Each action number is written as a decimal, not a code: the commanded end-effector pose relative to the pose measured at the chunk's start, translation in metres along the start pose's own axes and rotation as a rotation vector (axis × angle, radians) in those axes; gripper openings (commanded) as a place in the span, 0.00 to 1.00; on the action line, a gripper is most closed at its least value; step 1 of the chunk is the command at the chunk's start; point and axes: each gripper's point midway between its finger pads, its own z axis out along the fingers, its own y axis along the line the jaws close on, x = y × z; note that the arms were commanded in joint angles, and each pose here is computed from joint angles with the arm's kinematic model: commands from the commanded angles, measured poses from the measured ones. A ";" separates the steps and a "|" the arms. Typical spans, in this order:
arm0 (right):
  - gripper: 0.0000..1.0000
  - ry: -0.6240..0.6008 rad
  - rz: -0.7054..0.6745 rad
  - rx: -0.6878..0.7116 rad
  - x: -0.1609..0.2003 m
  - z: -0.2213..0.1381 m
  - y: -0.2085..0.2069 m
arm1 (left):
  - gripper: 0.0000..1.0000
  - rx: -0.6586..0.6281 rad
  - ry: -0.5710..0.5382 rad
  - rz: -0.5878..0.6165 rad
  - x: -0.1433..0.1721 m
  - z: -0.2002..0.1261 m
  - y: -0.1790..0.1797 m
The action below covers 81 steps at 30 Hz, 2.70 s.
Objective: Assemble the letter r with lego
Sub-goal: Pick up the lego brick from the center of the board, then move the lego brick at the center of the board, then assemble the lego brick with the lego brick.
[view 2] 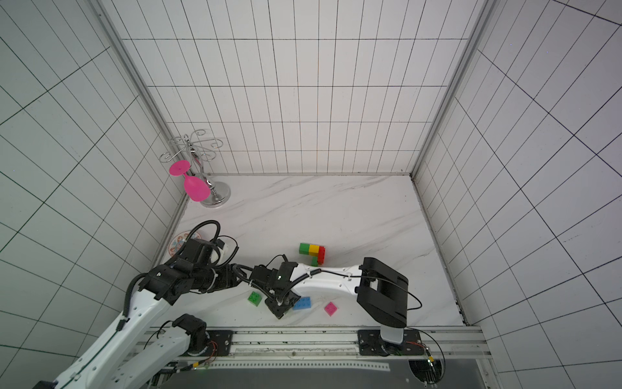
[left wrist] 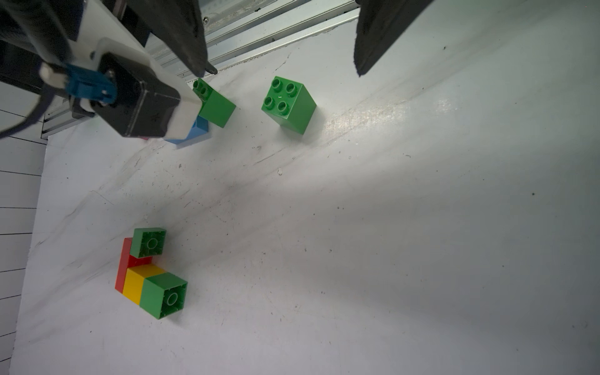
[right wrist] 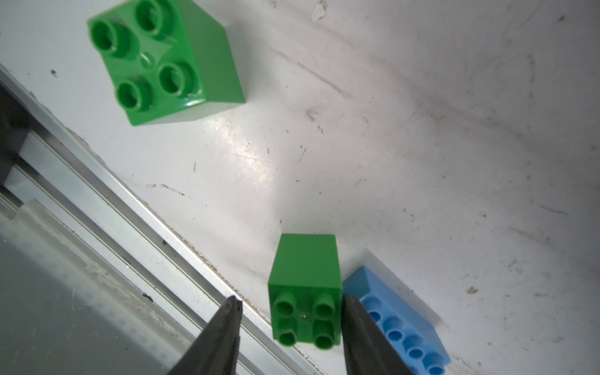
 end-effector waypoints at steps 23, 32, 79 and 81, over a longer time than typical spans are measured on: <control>0.11 0.052 0.020 0.076 0.014 0.013 -0.015 | 0.68 0.035 0.188 -0.175 0.029 0.044 0.014; 0.00 -0.094 0.112 0.141 0.013 -0.043 -0.043 | 0.59 0.017 0.170 -0.246 0.034 0.053 0.022; 0.00 -0.282 0.599 -0.084 -0.013 -0.123 -0.043 | 0.72 -0.088 -0.358 0.203 -0.057 -0.074 -0.023; 0.00 -0.306 0.625 -0.095 -0.022 -0.119 -0.034 | 0.73 -0.073 -0.394 0.228 -0.054 -0.084 -0.023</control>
